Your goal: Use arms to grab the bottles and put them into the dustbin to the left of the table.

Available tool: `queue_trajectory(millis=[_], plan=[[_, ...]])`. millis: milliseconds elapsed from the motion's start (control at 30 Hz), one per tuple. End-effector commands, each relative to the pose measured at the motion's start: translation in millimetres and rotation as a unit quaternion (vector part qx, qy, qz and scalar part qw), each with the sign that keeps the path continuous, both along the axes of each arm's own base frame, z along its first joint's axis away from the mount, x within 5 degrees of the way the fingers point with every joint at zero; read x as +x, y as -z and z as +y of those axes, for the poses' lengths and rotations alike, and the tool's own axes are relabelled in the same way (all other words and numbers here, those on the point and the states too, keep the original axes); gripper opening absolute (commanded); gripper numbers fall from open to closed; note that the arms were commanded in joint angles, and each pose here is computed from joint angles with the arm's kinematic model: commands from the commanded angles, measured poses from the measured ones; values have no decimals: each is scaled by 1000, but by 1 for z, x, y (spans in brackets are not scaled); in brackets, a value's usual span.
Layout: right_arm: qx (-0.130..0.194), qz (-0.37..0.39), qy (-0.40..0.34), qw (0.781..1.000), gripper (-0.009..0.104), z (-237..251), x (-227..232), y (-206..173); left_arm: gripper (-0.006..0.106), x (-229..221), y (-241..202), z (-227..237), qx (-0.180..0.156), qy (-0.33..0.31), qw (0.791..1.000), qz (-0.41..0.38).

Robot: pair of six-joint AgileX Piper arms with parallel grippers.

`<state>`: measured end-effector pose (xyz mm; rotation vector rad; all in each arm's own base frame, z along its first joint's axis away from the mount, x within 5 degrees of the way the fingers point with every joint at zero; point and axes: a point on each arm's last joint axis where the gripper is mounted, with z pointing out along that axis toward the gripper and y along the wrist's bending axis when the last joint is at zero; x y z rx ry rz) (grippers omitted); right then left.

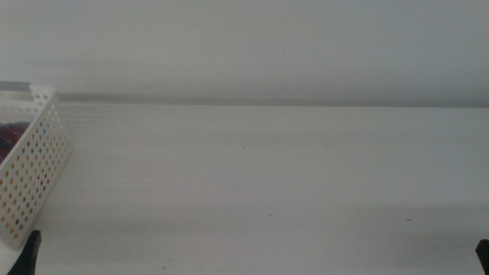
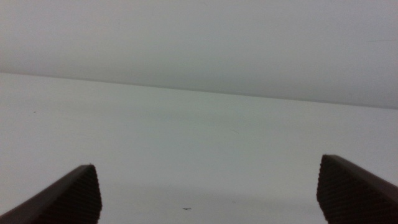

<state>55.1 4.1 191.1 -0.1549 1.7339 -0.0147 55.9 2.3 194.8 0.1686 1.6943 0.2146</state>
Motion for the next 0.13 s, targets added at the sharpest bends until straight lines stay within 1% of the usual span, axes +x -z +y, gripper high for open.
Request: queue_trajectory(millis=[0, 33, 100], plan=[[-7, -6, 3, 1000, 93, -1, -1, 11, 94, -1, 10, 0, -8, 0, 1000, -7], [-7, -6, 3, 1000, 93, -1, -1, 11, 94, -1, 10, 0, 0, -1, 1000, -7], [-7, -6, 3, 1000, 93, -1, -1, 11, 94, -1, 10, 0, 0, -1, 1000, -7]])
